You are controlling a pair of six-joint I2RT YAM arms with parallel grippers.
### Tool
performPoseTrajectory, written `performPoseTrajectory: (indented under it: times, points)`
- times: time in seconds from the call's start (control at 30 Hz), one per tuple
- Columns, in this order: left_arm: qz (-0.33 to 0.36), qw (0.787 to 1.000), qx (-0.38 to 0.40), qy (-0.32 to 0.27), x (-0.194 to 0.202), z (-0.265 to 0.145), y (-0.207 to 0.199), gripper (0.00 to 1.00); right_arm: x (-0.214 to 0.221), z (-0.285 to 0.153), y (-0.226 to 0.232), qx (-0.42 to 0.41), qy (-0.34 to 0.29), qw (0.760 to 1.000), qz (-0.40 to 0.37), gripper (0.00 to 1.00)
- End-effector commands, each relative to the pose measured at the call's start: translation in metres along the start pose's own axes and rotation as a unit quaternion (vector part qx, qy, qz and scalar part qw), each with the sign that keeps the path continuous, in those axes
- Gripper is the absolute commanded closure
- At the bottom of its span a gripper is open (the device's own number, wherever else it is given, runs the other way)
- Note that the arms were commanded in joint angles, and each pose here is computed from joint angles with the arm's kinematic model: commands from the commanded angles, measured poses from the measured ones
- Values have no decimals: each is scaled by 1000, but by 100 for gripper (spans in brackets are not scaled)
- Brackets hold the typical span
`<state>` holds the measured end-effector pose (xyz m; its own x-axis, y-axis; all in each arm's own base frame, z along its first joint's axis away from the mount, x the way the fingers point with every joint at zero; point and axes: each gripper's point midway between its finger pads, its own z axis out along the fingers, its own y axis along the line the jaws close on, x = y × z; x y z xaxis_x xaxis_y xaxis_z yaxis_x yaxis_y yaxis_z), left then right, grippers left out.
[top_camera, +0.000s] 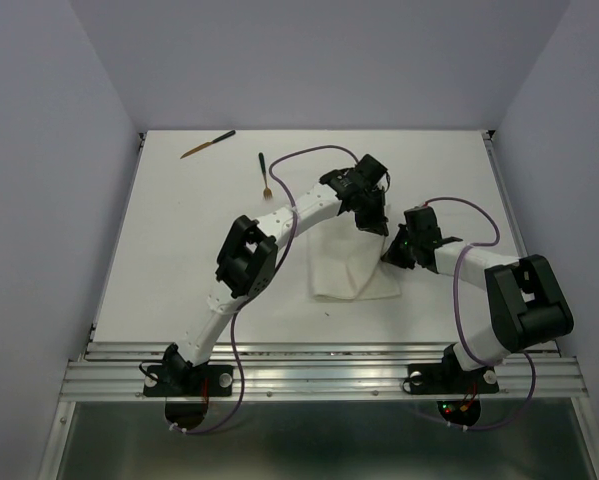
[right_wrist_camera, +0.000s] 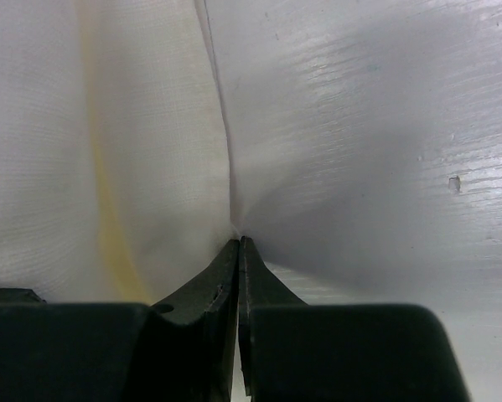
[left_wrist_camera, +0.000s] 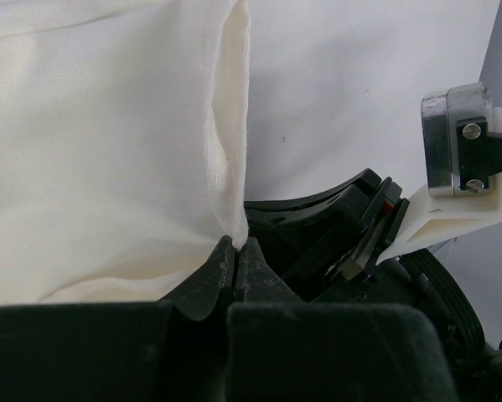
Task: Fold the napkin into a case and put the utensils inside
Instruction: Fold the rectangle-folded napkin at the center of the board.
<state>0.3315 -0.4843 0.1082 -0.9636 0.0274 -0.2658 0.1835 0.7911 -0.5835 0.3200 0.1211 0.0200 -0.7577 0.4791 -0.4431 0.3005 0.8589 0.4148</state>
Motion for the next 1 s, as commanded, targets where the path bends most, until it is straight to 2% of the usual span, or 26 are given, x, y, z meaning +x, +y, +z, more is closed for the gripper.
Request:
performPoseTrajectory:
  times: [0.0, 0.7, 0.77, 0.83, 0.87, 0.97]
  points:
    - [-4, 999, 39, -19, -17, -15, -24, 100, 16, 1, -11, 18, 18, 1000, -2, 94]
    - [-27, 998, 56, 10, -5, 3, -21, 100, 17, 0, -13, 21, 18, 1000, 1, 94]
    - [-25, 998, 51, 12, -3, 4, -18, 99, 10, -2, -23, 50, -3, 999, 3, 92]
    - [-21, 999, 47, 10, -3, 4, -16, 87, 3, -10, -27, 66, -20, 998, 3, 85]
    - [-18, 999, 43, 5, -5, 1, -16, 83, -4, -14, -34, 85, -38, 996, -2, 78]
    - [-5, 999, 40, -15, -13, -9, -18, 59, -22, -33, -47, 126, -81, 989, -13, 66]
